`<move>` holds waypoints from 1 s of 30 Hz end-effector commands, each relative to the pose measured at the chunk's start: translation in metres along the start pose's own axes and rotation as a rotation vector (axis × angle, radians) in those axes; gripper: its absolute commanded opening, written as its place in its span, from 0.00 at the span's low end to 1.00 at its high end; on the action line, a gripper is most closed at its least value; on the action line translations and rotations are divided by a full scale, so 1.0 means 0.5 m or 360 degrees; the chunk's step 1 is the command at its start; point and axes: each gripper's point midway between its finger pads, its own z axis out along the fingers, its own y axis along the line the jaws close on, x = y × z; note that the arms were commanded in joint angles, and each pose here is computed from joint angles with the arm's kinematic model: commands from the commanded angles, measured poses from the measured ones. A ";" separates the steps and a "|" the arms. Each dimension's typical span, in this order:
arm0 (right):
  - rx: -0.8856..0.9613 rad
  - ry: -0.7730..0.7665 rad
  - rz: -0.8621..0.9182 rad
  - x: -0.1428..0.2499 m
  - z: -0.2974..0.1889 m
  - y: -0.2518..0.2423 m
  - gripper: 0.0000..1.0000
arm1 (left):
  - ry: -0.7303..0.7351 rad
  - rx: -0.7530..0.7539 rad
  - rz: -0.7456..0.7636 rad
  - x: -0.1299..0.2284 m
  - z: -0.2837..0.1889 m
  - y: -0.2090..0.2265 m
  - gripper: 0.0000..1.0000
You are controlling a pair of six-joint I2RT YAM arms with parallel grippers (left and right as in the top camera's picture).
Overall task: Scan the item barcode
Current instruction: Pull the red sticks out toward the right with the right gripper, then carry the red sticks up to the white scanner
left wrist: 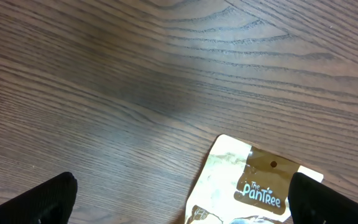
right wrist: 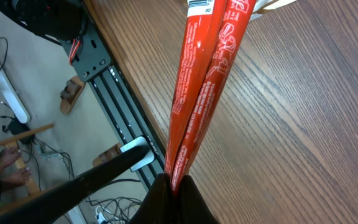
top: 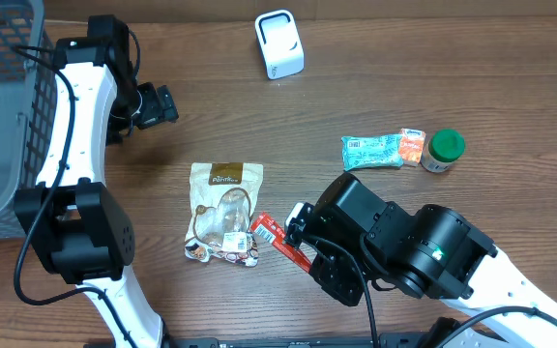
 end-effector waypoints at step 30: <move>0.0248 0.0037 0.0671 -0.013 0.037 -0.234 0.04 | 0.0007 -0.0013 0.0032 0.001 0.004 0.004 1.00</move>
